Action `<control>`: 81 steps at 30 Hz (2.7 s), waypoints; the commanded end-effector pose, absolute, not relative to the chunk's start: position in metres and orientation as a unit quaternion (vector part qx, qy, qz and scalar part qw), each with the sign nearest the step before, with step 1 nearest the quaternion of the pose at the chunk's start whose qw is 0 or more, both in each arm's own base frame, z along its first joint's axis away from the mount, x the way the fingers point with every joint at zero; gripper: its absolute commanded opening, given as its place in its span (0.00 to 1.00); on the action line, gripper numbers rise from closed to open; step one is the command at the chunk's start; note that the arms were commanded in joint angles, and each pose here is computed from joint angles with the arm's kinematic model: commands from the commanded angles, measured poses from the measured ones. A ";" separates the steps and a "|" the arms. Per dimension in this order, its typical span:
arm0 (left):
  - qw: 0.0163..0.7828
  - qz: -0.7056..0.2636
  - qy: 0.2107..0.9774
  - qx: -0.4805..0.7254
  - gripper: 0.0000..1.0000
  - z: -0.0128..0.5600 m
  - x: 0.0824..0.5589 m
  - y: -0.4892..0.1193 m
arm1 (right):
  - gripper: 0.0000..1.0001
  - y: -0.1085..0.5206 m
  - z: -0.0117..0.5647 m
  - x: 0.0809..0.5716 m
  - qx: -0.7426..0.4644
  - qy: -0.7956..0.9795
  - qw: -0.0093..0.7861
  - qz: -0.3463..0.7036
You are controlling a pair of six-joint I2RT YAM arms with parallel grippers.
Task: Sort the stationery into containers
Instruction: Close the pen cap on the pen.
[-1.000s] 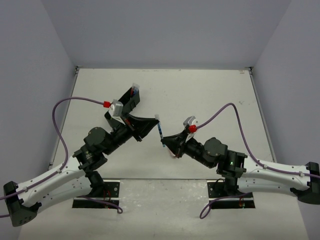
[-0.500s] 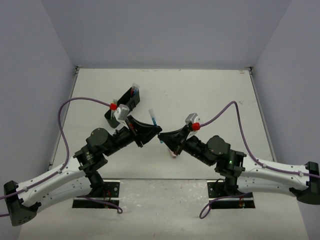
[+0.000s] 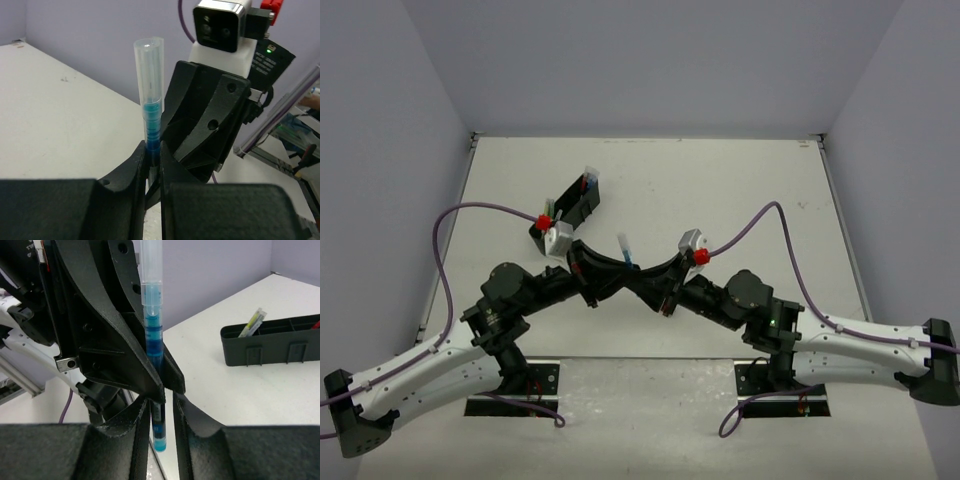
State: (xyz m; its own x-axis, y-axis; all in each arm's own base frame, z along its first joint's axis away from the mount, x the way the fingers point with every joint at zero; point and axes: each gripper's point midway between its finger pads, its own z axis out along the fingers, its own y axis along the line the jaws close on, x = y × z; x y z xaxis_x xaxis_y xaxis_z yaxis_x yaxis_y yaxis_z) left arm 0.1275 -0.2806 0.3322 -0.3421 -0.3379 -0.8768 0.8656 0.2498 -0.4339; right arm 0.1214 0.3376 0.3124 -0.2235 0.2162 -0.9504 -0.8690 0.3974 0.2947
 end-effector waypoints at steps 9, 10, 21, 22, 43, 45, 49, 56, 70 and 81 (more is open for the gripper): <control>0.524 -0.607 0.504 0.319 0.00 0.357 0.092 -0.288 | 0.00 0.339 0.362 0.100 -0.282 0.557 0.557 0.547; 0.519 -0.605 0.511 0.322 0.19 0.354 0.093 -0.290 | 0.00 0.338 0.360 0.100 -0.283 0.557 0.557 0.547; 0.579 -0.549 0.533 0.280 0.90 0.404 0.120 -0.275 | 0.00 0.323 0.327 0.092 -0.310 0.557 0.547 0.543; 0.581 -0.549 0.532 0.281 0.88 0.407 0.120 -0.275 | 0.00 0.322 0.326 0.090 -0.314 0.555 0.545 0.545; 0.549 -0.599 0.464 0.352 0.18 0.413 0.087 -0.288 | 0.00 0.319 0.327 0.060 -0.380 0.519 0.512 0.569; 0.537 -0.605 0.465 0.360 0.02 0.404 0.084 -0.291 | 0.00 0.316 0.338 0.061 -0.372 0.512 0.523 0.571; 0.517 -0.618 0.471 0.360 0.00 0.385 0.082 -0.296 | 0.00 0.310 0.365 0.065 -0.356 0.499 0.544 0.573; 0.486 -0.628 0.505 0.337 0.00 0.355 0.090 -0.306 | 0.00 0.315 0.400 0.074 -0.353 0.498 0.561 0.559; 0.376 -0.606 0.655 0.249 0.00 0.262 0.113 -0.324 | 0.00 0.279 0.503 0.103 -0.265 0.452 0.672 0.523; 0.339 -0.601 0.682 0.243 0.00 0.211 0.087 -0.331 | 0.00 0.297 0.496 0.120 -0.245 0.477 0.646 0.543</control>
State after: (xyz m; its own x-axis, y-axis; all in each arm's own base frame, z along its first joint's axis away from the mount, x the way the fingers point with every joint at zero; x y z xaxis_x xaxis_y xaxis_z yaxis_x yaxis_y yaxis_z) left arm 0.1315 -0.2996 0.3906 -0.3358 -0.5961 -0.7293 0.8823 0.0720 -0.4651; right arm 0.1048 0.3082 0.3148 -0.2770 -0.1218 -0.9531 -0.9109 0.3489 0.2202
